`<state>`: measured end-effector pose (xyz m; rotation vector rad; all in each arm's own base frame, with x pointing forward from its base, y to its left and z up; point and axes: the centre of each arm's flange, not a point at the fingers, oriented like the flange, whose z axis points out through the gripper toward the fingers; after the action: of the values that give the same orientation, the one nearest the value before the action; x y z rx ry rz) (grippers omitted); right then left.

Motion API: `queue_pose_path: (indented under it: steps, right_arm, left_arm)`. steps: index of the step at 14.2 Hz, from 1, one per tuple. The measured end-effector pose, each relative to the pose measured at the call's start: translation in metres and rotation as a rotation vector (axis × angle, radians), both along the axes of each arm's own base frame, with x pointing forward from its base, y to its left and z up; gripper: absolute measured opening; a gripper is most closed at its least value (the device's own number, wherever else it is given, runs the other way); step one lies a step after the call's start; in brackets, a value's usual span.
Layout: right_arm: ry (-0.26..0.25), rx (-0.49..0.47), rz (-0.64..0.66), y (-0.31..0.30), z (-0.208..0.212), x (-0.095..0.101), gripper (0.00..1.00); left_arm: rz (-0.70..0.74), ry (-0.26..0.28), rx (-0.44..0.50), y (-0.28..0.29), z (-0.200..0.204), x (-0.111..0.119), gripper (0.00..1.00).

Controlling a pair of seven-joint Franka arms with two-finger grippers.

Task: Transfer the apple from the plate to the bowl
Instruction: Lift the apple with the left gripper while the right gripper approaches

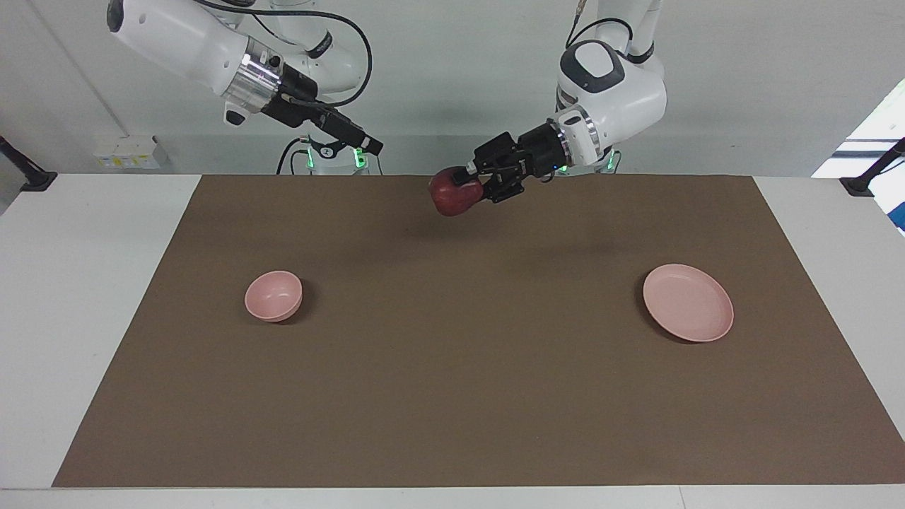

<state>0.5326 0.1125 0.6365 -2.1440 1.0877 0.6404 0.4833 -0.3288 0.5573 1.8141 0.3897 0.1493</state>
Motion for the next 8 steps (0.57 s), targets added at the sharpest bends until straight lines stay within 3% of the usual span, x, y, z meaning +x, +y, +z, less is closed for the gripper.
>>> queue_pose_path:
  steps: [3,8]
  right_arm:
    - [0.068,0.064,-0.032,0.007,-0.020,0.015,1.00]
    - [0.077,0.116,-0.060,0.011,-0.028,0.030,1.00]
  left_arm:
    - [0.044,-0.007,-0.013,-0.004,0.007,-0.003,0.71]
    - [0.065,-0.021,-0.014,-0.010,0.014,-0.007,0.71]
